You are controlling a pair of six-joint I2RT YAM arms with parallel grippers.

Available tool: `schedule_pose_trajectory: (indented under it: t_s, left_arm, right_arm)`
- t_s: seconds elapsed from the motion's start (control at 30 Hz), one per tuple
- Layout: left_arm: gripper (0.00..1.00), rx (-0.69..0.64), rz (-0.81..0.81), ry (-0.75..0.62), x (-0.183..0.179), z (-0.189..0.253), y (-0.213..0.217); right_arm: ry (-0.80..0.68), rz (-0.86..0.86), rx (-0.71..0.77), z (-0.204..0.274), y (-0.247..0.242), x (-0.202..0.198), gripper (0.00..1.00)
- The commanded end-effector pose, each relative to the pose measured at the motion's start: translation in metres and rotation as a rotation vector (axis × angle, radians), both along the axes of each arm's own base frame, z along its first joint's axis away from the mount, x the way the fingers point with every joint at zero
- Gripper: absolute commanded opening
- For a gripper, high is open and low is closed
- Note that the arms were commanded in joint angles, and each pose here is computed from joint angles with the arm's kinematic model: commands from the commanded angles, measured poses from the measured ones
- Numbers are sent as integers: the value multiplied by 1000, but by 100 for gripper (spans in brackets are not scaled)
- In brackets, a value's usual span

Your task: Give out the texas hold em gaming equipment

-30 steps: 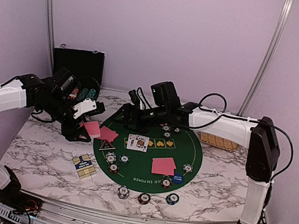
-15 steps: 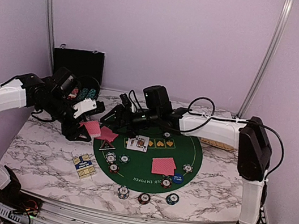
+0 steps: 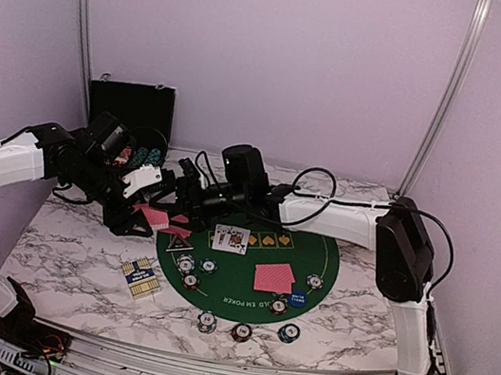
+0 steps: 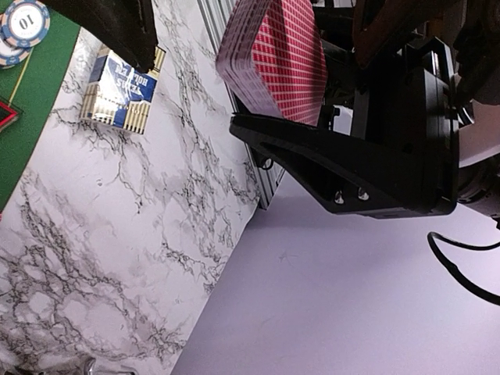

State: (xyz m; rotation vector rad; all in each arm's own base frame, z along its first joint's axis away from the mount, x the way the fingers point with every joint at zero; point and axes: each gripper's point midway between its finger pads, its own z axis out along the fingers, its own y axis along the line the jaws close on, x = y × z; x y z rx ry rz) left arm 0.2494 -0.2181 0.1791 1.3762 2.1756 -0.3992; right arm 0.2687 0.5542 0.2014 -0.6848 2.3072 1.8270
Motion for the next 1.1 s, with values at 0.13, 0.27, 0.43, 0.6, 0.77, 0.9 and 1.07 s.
schedule_pose_trajectory:
  t_s: [0.13,0.27,0.43,0.6,0.77,0.9,1.07]
  left_arm:
    - [0,-47,-3,-36,6,19,-6]
    - [0,-48,-3,-35,5,19,-6]
    - [0,-49,-5,-38,5,19,-6]
    - [0,-51,-5,-40,4,20,-5]
    - [0,-47,-2,-40,3,19,-4]
    - [0,-47,-2,-41,4,19,-4]
    - [0,-44,-1,-41,4,18,-4]
  right_arm:
    - [29,89,61,12,24,-18,82]
    - [48,105,66,8,29,-20,81]
    - [59,115,42,-1,29,-20,78]
    - [80,99,5,-16,17,-15,68]
    - [78,69,-13,-19,2,-6,62]
    - [64,53,-20,-15,-9,0,59]
    - [57,39,-20,-8,-20,4,53]
